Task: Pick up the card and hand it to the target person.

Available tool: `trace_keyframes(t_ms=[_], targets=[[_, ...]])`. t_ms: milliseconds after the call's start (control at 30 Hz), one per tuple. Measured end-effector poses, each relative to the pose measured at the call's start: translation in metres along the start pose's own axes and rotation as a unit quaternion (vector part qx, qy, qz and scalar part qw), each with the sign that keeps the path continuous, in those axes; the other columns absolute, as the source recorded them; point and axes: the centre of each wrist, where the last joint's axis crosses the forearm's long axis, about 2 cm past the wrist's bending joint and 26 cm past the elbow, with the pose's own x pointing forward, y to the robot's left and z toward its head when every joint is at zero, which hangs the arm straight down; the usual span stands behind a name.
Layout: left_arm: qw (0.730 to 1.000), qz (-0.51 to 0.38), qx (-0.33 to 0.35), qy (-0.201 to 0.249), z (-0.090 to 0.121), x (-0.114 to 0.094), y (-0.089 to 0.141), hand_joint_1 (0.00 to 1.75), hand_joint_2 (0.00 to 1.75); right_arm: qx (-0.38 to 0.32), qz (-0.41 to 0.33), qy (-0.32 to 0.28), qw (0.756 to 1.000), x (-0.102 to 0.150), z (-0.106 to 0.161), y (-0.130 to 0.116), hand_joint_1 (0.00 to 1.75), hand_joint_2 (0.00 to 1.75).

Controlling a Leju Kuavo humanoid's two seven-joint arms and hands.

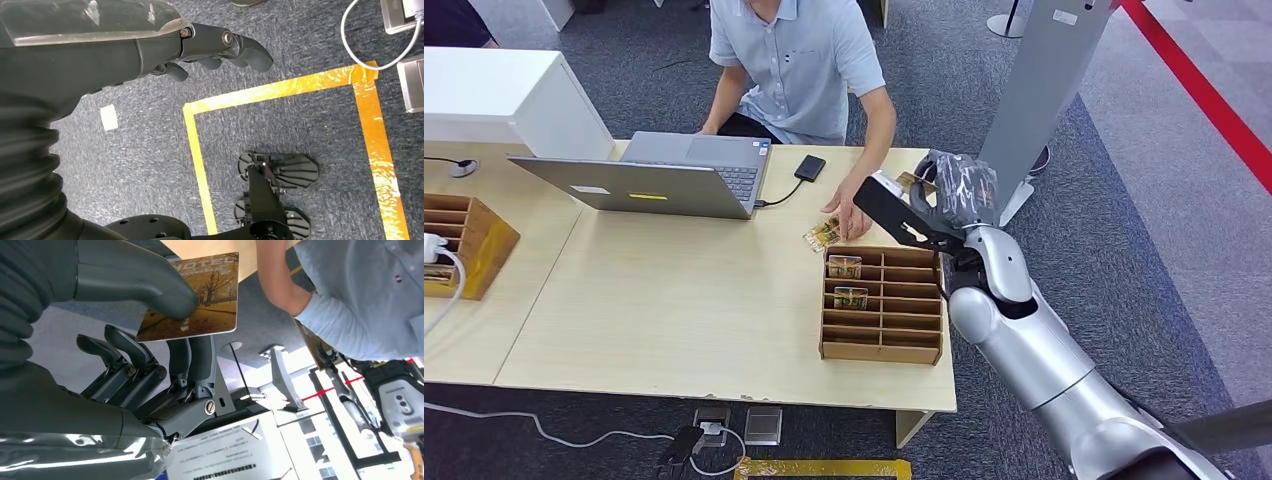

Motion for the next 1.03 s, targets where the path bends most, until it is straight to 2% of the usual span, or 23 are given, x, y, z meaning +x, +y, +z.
trace_keyframes(t_ms=[167, 500, 633, 1033], targets=[[1.0, -0.003, 0.001, -0.002, 0.0, 0.0, 0.0, 0.0, 1.75, 0.03, 0.024, 0.029, 0.999, 0.0, -0.017, 0.012, 1.75, 1.75], [1.0, -0.008, -0.001, -0.002, 0.0, 0.001, 0.0, 0.0, 1.75, 0.07, 0.049, 0.058, 0.995, -0.002, -0.02, 0.038, 1.75, 1.75], [1.0, -0.01, -0.005, -0.003, 0.0, 0.001, 0.0, 0.0, 1.75, 0.075, 0.056, 0.065, 0.993, -0.003, -0.021, 0.04, 0.0, 1.75], [1.0, -0.024, -0.011, -0.009, 0.0, 0.006, 0.0, 0.0, 1.75, 0.078, 0.067, 0.073, 0.992, -0.008, -0.022, 0.044, 0.0, 1.75]])
